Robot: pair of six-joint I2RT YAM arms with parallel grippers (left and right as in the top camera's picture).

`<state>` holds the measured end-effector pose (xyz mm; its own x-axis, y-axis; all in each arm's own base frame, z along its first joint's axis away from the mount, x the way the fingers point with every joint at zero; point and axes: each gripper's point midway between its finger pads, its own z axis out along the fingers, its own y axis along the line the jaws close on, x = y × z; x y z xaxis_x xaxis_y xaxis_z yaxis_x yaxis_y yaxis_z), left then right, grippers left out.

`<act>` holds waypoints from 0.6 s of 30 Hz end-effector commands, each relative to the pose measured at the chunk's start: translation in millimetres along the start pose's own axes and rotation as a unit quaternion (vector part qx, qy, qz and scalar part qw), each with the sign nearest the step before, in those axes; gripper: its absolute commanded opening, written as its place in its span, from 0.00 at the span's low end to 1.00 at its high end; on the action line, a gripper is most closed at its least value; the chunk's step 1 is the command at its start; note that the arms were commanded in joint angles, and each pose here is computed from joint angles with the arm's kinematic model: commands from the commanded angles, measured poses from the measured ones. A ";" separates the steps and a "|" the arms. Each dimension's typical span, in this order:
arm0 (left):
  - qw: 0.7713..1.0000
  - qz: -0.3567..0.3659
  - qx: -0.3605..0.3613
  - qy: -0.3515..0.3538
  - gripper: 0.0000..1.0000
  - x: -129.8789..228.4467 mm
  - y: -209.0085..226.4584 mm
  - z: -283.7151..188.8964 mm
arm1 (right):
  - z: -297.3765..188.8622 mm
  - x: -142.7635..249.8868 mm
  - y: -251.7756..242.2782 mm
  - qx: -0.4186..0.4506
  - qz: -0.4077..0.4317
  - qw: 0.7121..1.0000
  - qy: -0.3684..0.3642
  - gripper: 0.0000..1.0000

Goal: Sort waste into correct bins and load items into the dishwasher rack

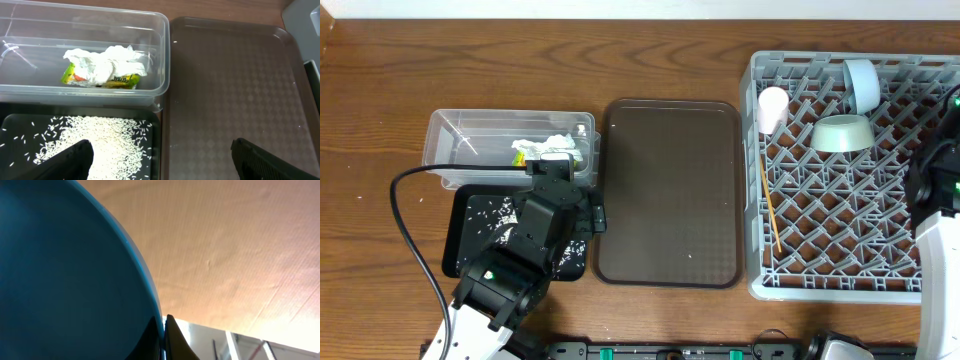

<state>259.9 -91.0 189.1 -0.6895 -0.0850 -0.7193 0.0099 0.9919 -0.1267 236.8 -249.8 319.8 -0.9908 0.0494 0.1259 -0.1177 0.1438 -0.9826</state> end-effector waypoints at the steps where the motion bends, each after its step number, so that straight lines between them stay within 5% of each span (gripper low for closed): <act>1: 1.000 -0.009 0.002 -0.009 0.91 -7.6 -0.9 -3.9 | 1.8 10.9 -9.7 0.014 0.026 0.999 0.035 0.01; 9: 1.000 -0.009 0.002 -0.009 0.91 -7.6 -0.9 -3.9 | 2.5 23.7 -12.7 0.031 0.105 0.992 0.067 0.01; 15: 1.000 -0.009 0.002 -0.009 0.91 -7.6 -0.9 -3.9 | -2.9 46.8 -19.5 0.089 0.300 0.942 0.117 0.01; 18: 1.000 -0.009 0.002 -0.009 0.91 -7.6 -0.9 -3.9 | -3.5 50.1 -14.6 0.089 0.275 0.950 0.122 0.01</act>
<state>259.9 -91.0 189.1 -0.6895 -0.0850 -0.7193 0.0099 0.9919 -0.1267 207.1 -246.7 330.3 -0.9324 0.2400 -0.2703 0.2738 -0.0194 -0.9616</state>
